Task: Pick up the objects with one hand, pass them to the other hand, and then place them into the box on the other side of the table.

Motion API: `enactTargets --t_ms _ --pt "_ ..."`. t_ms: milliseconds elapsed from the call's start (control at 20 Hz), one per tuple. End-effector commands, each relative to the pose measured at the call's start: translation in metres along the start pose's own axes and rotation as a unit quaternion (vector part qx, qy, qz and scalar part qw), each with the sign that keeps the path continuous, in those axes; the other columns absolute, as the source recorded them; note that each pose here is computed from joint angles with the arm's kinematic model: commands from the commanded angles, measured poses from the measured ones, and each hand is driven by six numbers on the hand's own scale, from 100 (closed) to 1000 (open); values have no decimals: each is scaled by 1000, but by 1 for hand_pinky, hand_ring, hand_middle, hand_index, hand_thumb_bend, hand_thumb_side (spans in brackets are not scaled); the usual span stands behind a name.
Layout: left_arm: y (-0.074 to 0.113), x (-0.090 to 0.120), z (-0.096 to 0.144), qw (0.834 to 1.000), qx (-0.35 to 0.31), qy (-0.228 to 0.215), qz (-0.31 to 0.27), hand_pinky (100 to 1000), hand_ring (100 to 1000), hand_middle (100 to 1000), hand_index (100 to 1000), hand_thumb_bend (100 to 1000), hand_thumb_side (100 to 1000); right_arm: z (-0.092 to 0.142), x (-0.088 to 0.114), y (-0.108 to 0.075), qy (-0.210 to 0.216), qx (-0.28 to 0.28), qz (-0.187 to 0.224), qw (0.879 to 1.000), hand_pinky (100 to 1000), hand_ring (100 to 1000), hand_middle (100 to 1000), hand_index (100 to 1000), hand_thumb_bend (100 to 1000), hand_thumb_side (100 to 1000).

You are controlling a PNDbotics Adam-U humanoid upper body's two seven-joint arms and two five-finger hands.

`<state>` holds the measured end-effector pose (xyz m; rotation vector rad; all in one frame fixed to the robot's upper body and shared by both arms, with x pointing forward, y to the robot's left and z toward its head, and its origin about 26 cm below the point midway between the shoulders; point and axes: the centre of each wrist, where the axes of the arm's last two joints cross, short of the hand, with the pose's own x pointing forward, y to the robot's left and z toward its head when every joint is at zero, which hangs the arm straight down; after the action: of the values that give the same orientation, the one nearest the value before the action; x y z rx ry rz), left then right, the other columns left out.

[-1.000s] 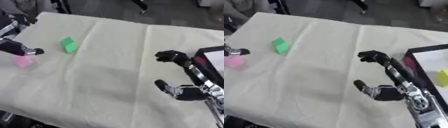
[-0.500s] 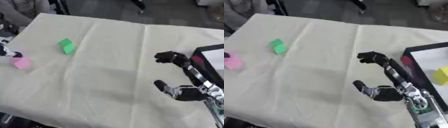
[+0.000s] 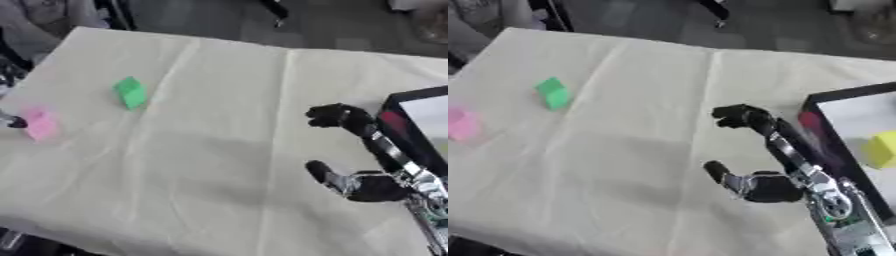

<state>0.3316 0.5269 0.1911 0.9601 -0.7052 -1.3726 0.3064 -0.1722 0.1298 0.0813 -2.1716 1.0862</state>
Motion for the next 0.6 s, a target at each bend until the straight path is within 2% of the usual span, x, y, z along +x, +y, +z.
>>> enactTargets --t_ms 50,350,600 --pt "11 -14 7 1000 10 29 -1 865 718 710 848 669 369 -3 3 -4 -9 -1 4 1000 820 785 791 876 359 447" --pt "-3 -23 0 999 -8 24 40 860 703 696 836 671 403 -3 3 -5 -9 -1 5 1000 820 785 791 876 357 447" --pt "-9 -20 -5 998 -21 3 62 855 692 684 826 671 424 -3 3 -5 -10 -1 5 1000 820 785 791 876 356 447"
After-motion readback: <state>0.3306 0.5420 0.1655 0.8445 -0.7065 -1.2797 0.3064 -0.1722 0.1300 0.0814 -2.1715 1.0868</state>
